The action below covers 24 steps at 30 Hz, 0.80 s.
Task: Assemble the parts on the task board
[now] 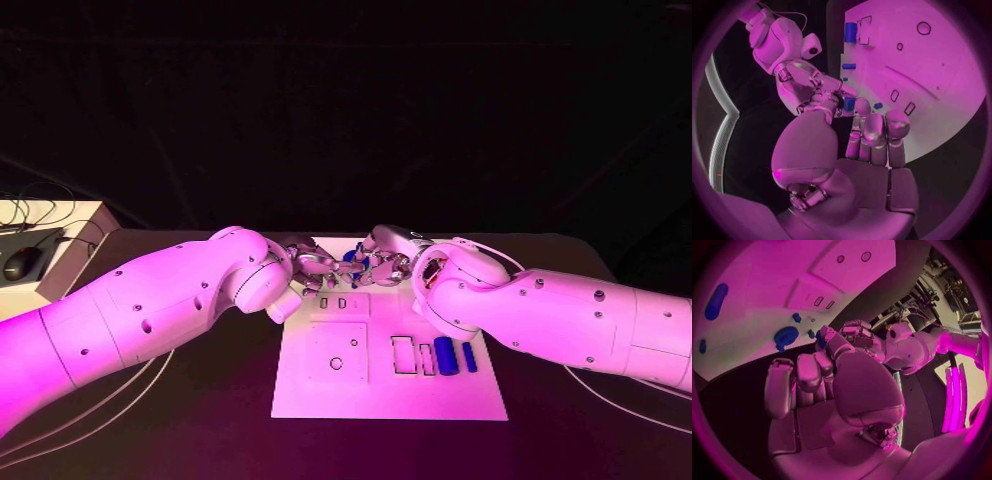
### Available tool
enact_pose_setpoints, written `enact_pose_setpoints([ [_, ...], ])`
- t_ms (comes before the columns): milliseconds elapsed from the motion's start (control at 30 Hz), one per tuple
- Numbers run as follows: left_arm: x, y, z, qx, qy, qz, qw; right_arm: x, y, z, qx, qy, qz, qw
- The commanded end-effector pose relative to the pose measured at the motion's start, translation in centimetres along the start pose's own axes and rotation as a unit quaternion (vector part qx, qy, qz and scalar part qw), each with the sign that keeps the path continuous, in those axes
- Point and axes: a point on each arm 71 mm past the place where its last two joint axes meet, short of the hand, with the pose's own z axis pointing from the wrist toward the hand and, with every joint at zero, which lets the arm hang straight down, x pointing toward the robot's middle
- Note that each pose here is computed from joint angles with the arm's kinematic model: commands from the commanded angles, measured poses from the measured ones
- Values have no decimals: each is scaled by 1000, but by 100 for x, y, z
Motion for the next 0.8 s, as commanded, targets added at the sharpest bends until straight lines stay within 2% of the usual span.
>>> enact_pose_setpoints([
  [33,38,1,2,-16,20,18,1000,15,27,-3,-1,-1,-11,1000],
  [800,66,-31,5,-7,18,17,1000,82,80,-1,-10,16,-18,1000],
])
